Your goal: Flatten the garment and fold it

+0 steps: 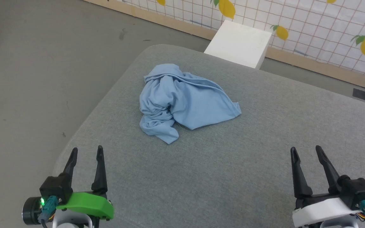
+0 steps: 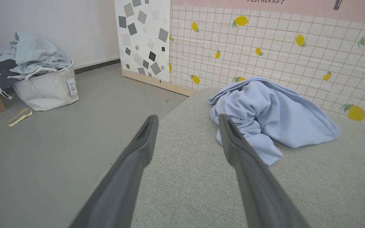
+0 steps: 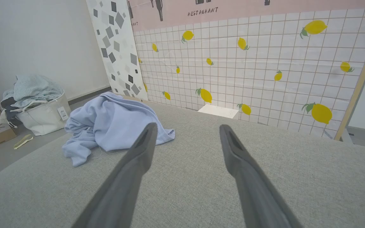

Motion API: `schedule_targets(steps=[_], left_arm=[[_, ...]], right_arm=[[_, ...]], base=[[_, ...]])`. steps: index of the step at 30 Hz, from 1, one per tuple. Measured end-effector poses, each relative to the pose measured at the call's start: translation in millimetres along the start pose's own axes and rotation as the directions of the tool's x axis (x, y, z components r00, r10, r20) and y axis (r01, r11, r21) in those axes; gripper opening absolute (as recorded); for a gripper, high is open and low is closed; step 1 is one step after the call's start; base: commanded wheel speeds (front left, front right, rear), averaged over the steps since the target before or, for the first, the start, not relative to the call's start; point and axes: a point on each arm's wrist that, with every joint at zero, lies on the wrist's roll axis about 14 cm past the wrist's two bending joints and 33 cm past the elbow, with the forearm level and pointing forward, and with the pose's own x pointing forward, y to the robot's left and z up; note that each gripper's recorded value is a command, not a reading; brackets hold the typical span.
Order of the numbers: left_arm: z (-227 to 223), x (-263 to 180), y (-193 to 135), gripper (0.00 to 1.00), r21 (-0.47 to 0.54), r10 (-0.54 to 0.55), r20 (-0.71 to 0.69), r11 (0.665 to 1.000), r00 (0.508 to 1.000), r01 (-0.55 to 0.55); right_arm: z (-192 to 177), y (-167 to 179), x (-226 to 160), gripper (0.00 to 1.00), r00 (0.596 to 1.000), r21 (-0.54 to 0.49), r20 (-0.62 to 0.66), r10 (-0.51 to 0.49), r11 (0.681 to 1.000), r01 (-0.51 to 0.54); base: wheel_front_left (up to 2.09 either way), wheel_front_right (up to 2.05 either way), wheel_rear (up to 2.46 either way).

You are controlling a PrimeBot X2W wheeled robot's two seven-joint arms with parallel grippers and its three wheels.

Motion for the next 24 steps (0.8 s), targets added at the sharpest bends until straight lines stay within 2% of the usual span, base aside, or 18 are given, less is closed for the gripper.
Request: schedule_targets(steps=[7, 12, 15, 19, 24], left_arm=[[8.8, 19.9, -18.4, 1.00, -0.053, -0.048, 0.031, 0.997, 0.998, 0.049], [25.2, 58.0, -50.1, 1.00, -0.041, -0.150, 0.078, 0.987, 0.986, 0.153], [32.1, 96.8, -66.4, 1.00, -0.029, -0.205, 0.080, 0.978, 0.975, 0.208], [18.5, 138.6, -86.9, 1.00, -0.042, -0.264, -0.049, 0.964, 0.963, 0.262], [0.1, 184.9, -107.3, 1.00, -0.062, -0.307, -0.251, 0.952, 0.918, 0.301]], right_arm=[[-4.6, -6.0, -3.1, 1.00, 1.000, 0.005, -0.012, -0.018, 1.000, 0.018], [-9.4, -10.7, -3.6, 1.00, 0.999, 0.004, -0.022, -0.029, 1.000, 0.029], [-7.4, -19.0, 0.9, 1.00, 0.999, -0.001, -0.008, -0.048, 0.999, 0.048], [-11.1, -30.8, 3.0, 1.00, 0.997, -0.017, -0.011, -0.074, 0.997, 0.074], [-19.9, -50.4, 0.9, 1.00, 0.992, -0.031, -0.029, -0.123, 0.992, 0.122]], base=[[0.00, 0.00, 0.00], [0.00, 0.00, 0.00], [0.00, 0.00, 0.00], [0.00, 0.00, 0.00], [0.00, 0.00, 0.00]])
